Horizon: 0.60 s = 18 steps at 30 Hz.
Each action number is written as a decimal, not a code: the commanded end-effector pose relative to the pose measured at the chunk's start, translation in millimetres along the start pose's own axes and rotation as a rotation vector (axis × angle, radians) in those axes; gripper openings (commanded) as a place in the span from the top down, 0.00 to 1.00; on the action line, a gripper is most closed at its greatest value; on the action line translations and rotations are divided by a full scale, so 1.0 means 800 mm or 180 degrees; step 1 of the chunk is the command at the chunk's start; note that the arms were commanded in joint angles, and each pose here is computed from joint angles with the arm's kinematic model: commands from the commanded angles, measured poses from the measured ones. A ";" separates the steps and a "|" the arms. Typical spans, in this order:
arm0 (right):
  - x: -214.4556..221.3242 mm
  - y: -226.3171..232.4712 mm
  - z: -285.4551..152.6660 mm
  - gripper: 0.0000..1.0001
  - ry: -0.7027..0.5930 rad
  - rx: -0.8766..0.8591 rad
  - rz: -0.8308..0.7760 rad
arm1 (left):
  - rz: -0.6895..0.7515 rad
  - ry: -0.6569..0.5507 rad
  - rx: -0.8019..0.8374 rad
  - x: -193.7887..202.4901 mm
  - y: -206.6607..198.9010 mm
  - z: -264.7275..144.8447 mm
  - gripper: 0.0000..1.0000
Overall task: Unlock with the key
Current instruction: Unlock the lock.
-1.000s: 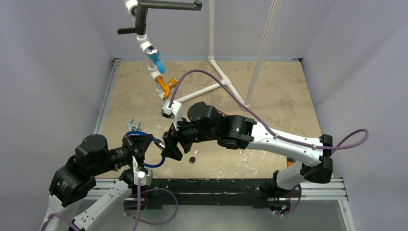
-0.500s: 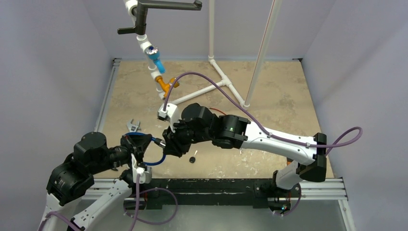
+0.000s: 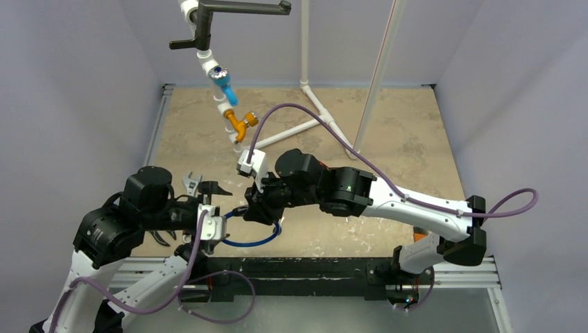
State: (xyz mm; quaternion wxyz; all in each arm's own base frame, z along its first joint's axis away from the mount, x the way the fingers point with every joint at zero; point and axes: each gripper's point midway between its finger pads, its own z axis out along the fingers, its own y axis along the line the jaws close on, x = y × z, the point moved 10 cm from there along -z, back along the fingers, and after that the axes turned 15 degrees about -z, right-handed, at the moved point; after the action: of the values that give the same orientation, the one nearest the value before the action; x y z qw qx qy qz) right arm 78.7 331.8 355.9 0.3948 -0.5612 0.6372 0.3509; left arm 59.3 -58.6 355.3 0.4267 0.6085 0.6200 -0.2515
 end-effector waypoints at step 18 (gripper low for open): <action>-0.047 0.017 -0.037 1.00 -0.0461 -0.0080 -0.0193 | -0.1325 -0.0344 0.0391 0.004 0.012 0.063 0.98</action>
State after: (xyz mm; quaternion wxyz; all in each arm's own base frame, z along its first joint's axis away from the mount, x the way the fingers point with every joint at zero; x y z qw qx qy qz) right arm 70.4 326.3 366.1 0.3991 -0.5744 0.6250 0.3466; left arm 74.7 -87.6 317.5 0.3418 0.4918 0.7105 -0.3694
